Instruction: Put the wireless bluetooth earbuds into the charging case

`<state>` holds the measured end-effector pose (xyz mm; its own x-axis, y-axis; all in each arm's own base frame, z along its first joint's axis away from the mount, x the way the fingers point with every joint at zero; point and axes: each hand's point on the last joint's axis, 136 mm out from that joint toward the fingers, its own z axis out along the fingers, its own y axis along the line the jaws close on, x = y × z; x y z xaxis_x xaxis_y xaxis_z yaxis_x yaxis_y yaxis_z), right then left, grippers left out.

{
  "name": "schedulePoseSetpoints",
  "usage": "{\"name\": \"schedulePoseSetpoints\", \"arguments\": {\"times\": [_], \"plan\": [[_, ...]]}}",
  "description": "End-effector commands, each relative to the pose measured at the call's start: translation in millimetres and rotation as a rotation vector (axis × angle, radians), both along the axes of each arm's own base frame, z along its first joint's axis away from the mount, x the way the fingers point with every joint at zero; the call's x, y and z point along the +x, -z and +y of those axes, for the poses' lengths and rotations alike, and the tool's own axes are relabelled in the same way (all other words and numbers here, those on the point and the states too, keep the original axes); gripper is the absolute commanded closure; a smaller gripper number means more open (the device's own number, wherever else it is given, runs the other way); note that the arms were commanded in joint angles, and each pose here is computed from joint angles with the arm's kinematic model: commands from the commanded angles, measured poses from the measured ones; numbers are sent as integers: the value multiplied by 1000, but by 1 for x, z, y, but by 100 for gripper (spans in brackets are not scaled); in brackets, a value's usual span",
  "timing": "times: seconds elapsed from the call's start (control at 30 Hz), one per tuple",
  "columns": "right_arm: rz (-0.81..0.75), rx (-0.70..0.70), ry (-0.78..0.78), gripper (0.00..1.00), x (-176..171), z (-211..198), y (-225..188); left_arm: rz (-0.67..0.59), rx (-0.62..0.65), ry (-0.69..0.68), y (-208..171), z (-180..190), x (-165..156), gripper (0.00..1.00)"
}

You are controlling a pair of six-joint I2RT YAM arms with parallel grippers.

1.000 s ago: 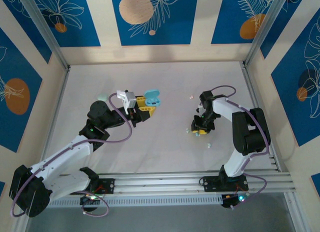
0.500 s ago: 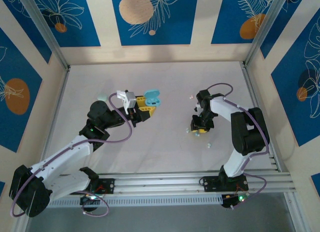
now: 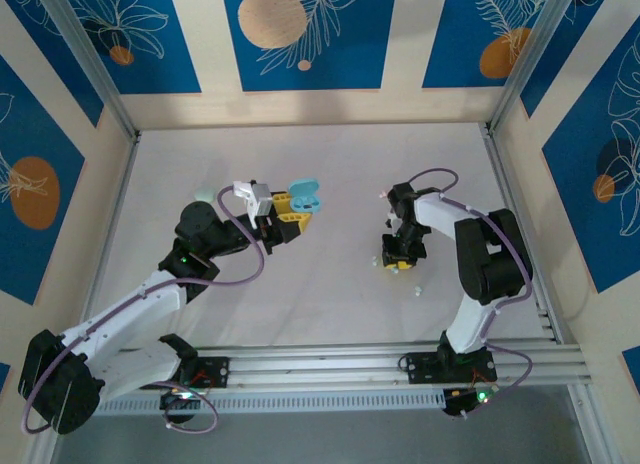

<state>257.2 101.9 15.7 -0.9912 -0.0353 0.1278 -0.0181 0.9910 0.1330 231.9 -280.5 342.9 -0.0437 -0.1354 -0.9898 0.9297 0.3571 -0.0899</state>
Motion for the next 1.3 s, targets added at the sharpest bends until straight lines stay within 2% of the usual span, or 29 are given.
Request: {"name": "schedulePoseSetpoints", "arguments": {"times": [0.0, 0.3, 0.53, 0.73, 1.27], "plan": [[14, -29, -30, 72, 0, -1, 0, -2, -4, 10, 0, -2, -3, 65], [13, -16, -25, 69, 6, 3, -1, 0, -4, 6, 0, -2, -2, 65], [-7, -7, 16, 72, 11, 5, -3, 2, -6, 11, 0, -3, -2, 65], [22, -19, 12, 76, 7, 3, 3, 4, -6, 9, 0, -3, -2, 65], [59, -71, -14, 74, -3, -3, 5, 12, -10, 12, 0, -3, -1, 65]]}}
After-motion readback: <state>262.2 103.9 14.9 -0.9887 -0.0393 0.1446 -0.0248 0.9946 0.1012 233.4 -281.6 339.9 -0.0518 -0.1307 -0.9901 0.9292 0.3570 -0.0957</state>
